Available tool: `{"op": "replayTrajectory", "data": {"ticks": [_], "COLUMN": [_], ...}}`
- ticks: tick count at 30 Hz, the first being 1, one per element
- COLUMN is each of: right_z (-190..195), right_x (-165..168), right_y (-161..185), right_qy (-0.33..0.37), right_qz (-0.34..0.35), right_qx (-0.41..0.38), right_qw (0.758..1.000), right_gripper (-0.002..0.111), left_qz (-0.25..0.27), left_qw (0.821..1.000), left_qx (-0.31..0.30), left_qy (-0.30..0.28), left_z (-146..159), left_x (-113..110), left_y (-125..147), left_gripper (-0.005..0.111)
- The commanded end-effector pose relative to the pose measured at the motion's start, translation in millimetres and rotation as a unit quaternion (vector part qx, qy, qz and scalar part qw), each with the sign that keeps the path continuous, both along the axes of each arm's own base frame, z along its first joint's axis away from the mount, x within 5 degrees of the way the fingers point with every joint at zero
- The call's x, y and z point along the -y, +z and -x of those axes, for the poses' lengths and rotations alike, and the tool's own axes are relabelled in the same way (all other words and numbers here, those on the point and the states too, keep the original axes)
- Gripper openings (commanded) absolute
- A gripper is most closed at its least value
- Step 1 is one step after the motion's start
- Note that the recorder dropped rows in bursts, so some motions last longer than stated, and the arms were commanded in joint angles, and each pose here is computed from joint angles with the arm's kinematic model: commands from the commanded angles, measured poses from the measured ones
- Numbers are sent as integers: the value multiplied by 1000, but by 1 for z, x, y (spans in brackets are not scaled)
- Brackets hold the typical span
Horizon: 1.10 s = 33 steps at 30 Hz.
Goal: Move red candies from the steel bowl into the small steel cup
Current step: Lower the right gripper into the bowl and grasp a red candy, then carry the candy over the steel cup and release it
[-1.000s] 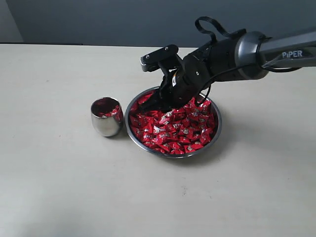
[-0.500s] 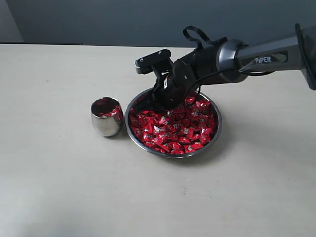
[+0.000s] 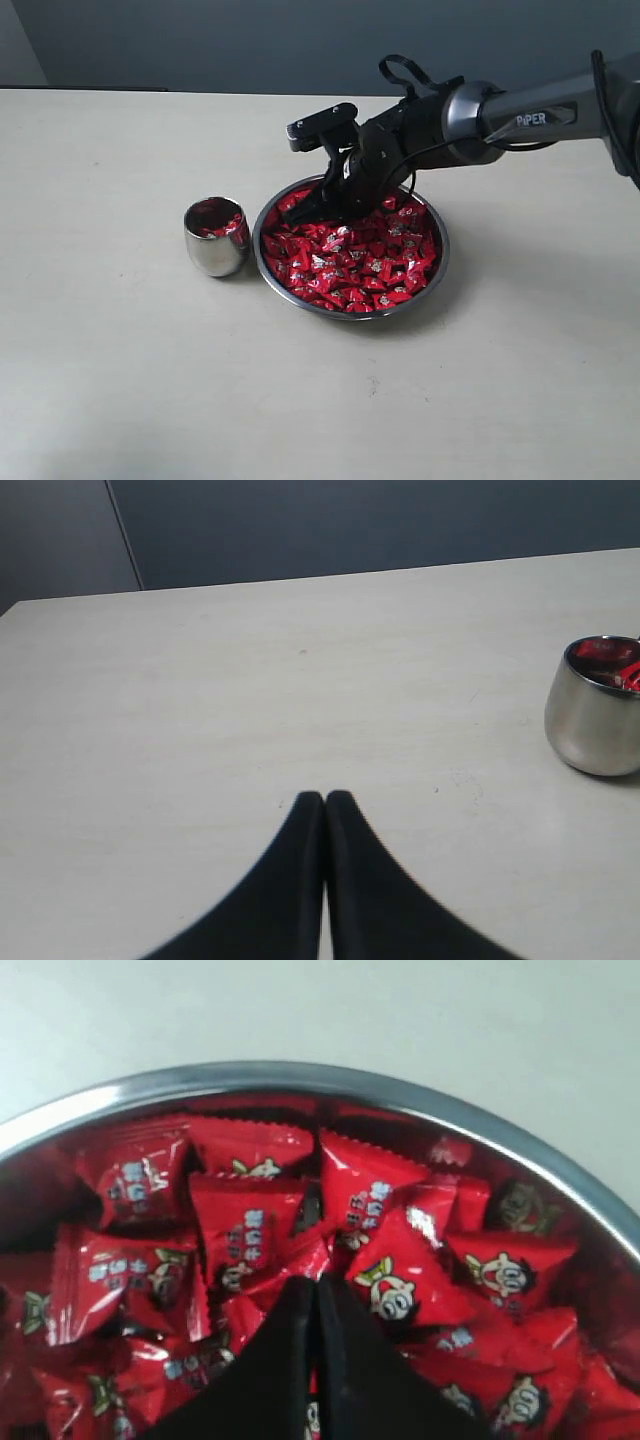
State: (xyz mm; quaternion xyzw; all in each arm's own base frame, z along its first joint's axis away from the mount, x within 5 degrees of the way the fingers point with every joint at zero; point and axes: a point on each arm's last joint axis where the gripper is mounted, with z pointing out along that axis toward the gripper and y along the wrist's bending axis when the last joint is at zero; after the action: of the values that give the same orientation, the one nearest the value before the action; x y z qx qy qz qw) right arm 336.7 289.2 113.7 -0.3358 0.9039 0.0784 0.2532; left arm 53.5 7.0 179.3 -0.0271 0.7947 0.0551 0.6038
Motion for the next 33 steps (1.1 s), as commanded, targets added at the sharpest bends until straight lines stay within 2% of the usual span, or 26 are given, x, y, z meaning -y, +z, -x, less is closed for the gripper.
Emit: {"op": "replayTrajectory", "data": {"ticks": [1,9,15,21,28,29,31,32,33], "right_z": [0,15,49,81,83,83,82,82,82], "right_x": [3,-1,-39,-75,-84,-84,-85,-85,-85], "right_y": [26,77,103,100,66,64,60,60,61], "right_qy": [-8,-1,60,116,128,131,133,133,134], "right_qz": [-13,-43,-99,-134,-104,-100,-99,-100,-100], "right_qx": [8,30,77,98,79,80,80,81,83], "right_qw": [1000,999,990,979,983,983,983,983,982], "right_gripper": [0,0,0,0,0,1,11,22,28], "left_qz": [-1,-1,-1,-1,-1,-1,-1,-1,-1], "left_qw": [1000,1000,1000,1000,1000,1000,1000,1000,1000], "left_qx": [9,9,9,9,9,9,9,9,9], "left_qy": [-4,-4,-4,-4,-4,-4,-4,-4,-4], "left_z": [0,0,0,0,0,0,0,0,0], "left_x": [0,0,0,0,0,0,0,0,0], "left_y": [4,4,4,4,4,4,4,4,4], "left_gripper": [0,0,0,0,0,0,0,0,0]}}
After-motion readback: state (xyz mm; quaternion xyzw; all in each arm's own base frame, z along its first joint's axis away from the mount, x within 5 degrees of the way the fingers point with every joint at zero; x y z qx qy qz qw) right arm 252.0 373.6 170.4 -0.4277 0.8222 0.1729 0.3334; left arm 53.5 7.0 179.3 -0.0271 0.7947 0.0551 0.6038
